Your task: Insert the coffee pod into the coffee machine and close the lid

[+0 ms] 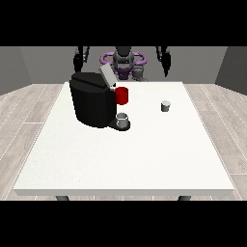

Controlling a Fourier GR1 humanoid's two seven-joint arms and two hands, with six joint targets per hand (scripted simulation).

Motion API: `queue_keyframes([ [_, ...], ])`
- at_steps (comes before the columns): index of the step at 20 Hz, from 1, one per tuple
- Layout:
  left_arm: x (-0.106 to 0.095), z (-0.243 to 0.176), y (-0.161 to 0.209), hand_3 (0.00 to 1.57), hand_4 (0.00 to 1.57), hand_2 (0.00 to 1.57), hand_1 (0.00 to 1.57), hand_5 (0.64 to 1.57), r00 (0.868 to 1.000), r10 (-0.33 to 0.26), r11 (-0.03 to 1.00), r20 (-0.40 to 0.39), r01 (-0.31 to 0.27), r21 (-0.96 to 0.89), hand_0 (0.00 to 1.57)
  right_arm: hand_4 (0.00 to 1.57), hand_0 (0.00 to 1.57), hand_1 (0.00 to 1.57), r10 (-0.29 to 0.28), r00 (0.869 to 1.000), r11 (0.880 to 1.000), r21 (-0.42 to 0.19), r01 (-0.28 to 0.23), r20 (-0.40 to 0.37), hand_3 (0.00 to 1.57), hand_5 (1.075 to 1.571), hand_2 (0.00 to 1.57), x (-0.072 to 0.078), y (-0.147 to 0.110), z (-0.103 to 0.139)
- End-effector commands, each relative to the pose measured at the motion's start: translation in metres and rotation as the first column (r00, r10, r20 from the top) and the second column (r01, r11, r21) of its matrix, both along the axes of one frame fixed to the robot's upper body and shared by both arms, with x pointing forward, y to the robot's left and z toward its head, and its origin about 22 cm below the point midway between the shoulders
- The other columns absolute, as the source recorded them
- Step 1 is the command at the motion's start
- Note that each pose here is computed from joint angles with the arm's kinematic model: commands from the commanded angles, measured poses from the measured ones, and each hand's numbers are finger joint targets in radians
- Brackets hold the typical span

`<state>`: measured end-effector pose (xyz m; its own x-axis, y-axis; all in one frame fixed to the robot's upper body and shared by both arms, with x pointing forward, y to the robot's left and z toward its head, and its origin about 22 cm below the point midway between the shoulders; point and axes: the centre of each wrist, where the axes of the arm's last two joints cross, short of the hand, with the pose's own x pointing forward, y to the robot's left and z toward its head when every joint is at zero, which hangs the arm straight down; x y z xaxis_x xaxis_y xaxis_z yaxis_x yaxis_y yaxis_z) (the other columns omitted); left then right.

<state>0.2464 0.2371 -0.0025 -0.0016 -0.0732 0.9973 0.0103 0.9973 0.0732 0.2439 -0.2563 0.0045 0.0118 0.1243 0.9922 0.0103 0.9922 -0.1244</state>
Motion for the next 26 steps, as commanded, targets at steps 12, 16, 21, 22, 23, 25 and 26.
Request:
queue_keyframes([
  [12,0.009,0.025,0.089,0.00,0.00,0.00,0.00,1.571,0.963,-0.249,0.902,0.100,0.193,0.386,0.00,0.00,0.00,0.00,-0.152,0.987,0.981,-0.114,0.157,0.050,0.00,1.571,0.00,0.002,0.008,-0.009],
  [16,0.037,0.046,0.109,0.00,0.00,0.00,0.00,1.571,0.972,-0.223,0.865,0.072,0.163,0.474,0.00,0.00,0.00,0.00,-0.098,0.988,0.990,-0.094,0.110,0.123,0.00,1.571,0.00,0.025,0.003,0.014],
  [21,0.063,0.075,0.148,0.00,0.00,0.00,0.00,1.571,0.988,-0.153,0.834,0.018,0.119,0.539,0.00,0.00,0.00,0.00,-0.005,0.988,0.996,-0.087,0.018,0.157,0.00,1.571,0.00,0.028,0.037,0.026],
  [22,0.063,0.069,0.135,0.00,0.00,0.00,0.00,1.571,0.985,-0.173,0.818,-0.017,0.153,0.555,0.00,0.00,0.00,0.00,-0.050,0.992,0.996,-0.068,0.058,0.116,0.00,1.571,0.00,0.020,0.037,0.001],
  [23,0.073,0.073,0.140,0.00,0.00,0.00,0.00,1.571,0.989,-0.148,0.829,0.016,0.115,0.548,0.00,0.00,0.00,0.00,-0.023,0.986,0.998,-0.055,0.032,0.164,0.00,1.571,0.00,0.027,0.051,0.017],
  [25,0.082,0.099,0.151,0.00,0.00,0.00,0.00,1.571,0.987,-0.156,0.776,-0.033,0.143,0.615,0.00,0.00,0.00,0.00,-0.020,0.988,0.998,-0.060,0.030,0.154,0.00,1.571,0.00,0.030,0.070,0.025],
  [26,0.074,0.071,0.153,0.00,0.00,0.00,0.00,1.571,0.987,-0.150,0.767,-0.053,0.150,0.623,0.00,0.00,0.00,0.00,-0.012,0.985,0.996,-0.083,0.027,0.172,0.00,1.571,0.00,0.029,0.061,0.028],
])
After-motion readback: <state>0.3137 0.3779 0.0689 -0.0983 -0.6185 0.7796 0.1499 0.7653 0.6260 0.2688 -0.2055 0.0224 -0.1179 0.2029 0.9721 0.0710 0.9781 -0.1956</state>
